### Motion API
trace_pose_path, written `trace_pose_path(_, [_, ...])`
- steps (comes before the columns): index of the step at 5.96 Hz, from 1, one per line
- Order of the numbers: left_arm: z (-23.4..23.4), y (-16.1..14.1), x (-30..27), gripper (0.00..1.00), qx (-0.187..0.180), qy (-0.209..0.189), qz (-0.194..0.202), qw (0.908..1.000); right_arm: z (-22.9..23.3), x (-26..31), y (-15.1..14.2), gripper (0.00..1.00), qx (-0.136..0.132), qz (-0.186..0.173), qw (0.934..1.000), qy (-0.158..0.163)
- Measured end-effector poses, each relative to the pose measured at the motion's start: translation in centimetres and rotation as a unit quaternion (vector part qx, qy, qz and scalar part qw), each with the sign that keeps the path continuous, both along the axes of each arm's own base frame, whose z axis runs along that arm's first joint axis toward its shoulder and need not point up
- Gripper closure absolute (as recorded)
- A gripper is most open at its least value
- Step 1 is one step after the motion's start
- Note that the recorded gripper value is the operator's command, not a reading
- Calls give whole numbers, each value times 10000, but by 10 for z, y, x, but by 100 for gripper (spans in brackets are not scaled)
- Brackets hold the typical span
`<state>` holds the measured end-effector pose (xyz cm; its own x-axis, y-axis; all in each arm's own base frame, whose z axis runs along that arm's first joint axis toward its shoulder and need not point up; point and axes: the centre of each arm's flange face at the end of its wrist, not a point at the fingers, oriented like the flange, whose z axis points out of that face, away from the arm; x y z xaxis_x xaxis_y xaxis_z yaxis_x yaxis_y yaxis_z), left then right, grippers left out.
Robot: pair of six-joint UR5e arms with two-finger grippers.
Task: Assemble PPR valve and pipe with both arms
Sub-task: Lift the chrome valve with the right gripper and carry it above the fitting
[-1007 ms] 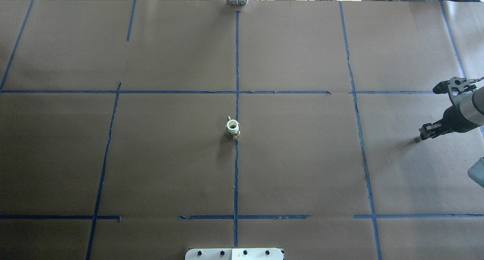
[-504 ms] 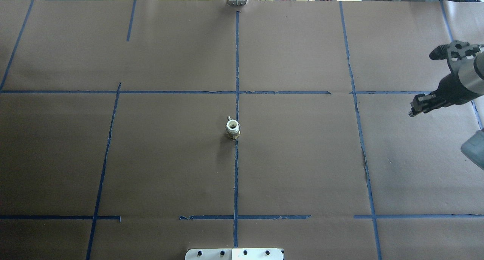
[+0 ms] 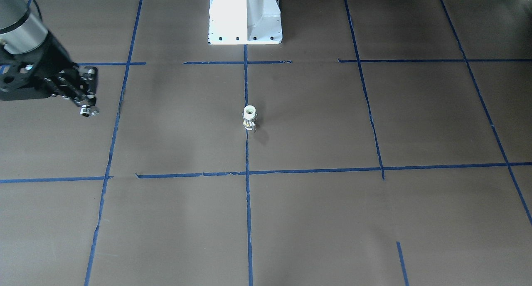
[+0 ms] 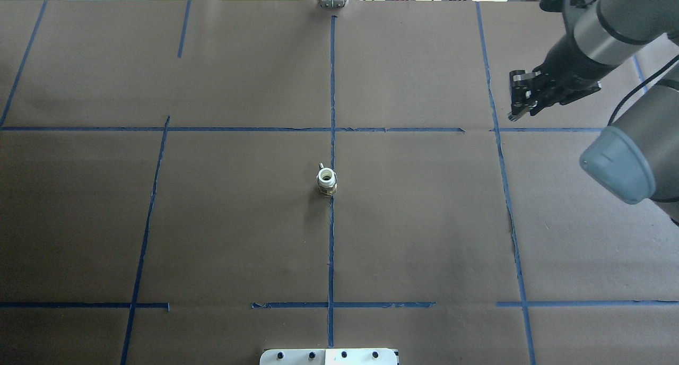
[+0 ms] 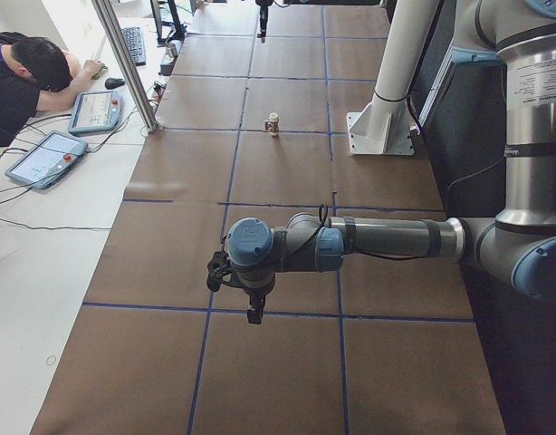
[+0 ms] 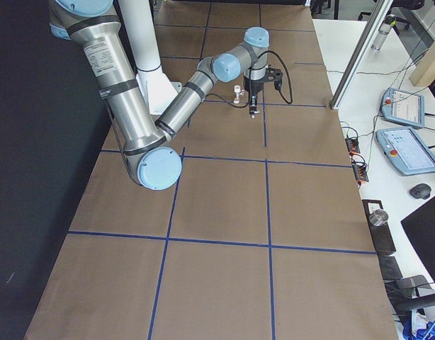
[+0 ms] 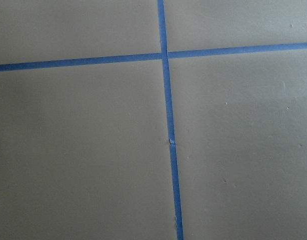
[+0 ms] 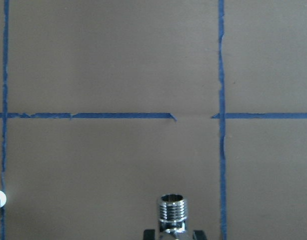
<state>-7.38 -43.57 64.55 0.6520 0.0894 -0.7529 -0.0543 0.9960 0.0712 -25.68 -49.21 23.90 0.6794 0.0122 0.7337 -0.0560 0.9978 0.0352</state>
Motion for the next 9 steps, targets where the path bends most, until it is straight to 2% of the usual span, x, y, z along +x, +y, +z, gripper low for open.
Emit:
trace_pose_path(3, [-1, -1, 0, 0, -4, 0, -11, 10000, -78, -143, 45, 100, -319, 347, 9989, 75])
trace_pose_path(4, [-1, -1, 0, 0, -4, 0, -11, 10000, -105, -188, 54, 100, -428, 522, 9977, 104])
trace_pose_path(5, [-1, -1, 0, 0, -8, 0, -11, 10000, -137, -227, 50, 100, -668, 801, 9945, 119])
trace_pose_path(6, [-1, -1, 0, 0, -13, 0, -11, 10000, -163, -252, 44, 100, -1128, 1235, 9859, 91])
trace_pose_path(7, [0, -1, 0, 0, -15, 0, -11, 10000, -175, -262, 42, 100, -1643, 1717, 9714, 9])
trace_pose_path(8, [0, -1, 0, 0, -16, 0, -11, 10000, -174, -265, 40, 100, -2018, 2065, 9574, -32])
trace_pose_path(9, [-1, -1, 0, 0, -14, 0, -11, 10000, -165, -270, 41, 100, -2177, 2187, 9512, -19])
